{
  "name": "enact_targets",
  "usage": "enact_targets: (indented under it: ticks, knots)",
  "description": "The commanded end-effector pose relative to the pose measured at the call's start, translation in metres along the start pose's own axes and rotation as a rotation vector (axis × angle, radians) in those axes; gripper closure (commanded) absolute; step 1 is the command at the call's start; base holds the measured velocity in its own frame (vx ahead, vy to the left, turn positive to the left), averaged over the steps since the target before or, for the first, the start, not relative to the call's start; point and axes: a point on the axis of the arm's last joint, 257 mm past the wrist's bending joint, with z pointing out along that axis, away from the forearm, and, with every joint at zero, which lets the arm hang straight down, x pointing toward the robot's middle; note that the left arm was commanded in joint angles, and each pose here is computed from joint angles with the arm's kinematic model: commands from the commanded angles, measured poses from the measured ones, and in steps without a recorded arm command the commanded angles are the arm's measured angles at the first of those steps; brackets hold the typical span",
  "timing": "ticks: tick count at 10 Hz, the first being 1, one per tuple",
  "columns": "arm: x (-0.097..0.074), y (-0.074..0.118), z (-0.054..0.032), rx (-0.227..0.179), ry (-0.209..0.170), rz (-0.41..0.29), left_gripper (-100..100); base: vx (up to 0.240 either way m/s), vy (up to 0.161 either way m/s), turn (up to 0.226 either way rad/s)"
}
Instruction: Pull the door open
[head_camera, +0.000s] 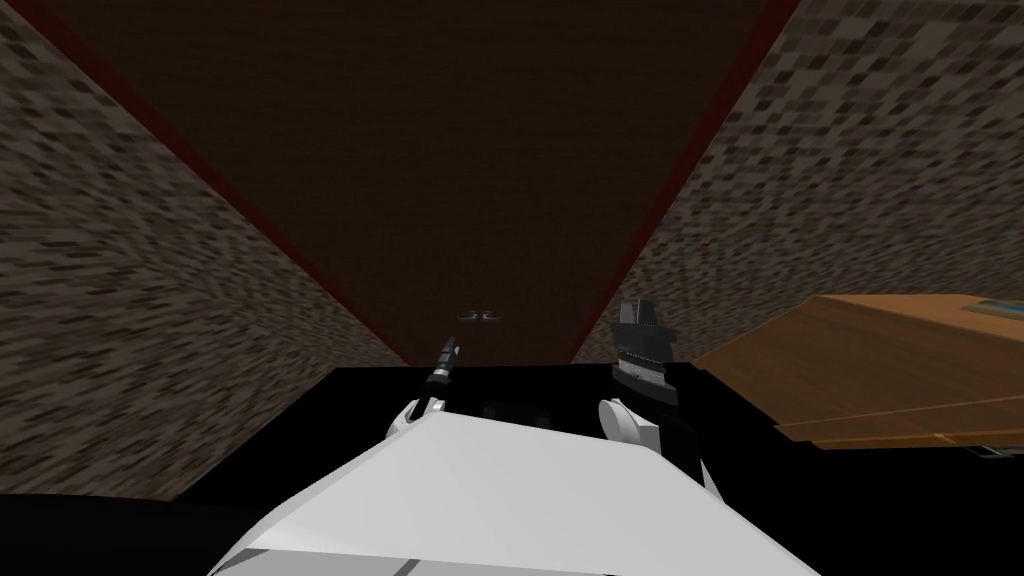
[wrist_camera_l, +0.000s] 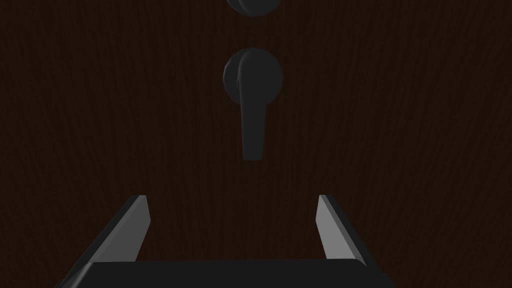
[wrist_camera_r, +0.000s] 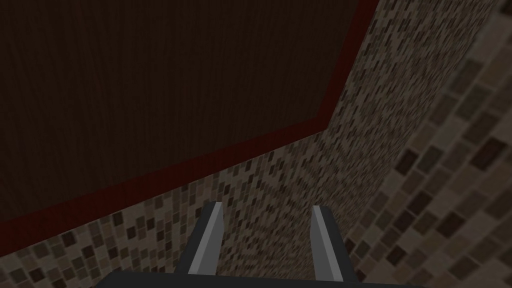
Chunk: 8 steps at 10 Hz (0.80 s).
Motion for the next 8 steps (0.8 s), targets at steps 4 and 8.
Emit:
enact_targets:
  ticks: [4, 8]
  knots:
    - [-0.031, 0.014, -0.0128, -0.036, -0.051, 0.006, -100, 0.070, 0.003, -0.035]
    - [-0.083, 0.022, -0.0351, -0.067, -0.140, 0.028, -100, 0.038, 0.016, -0.057]
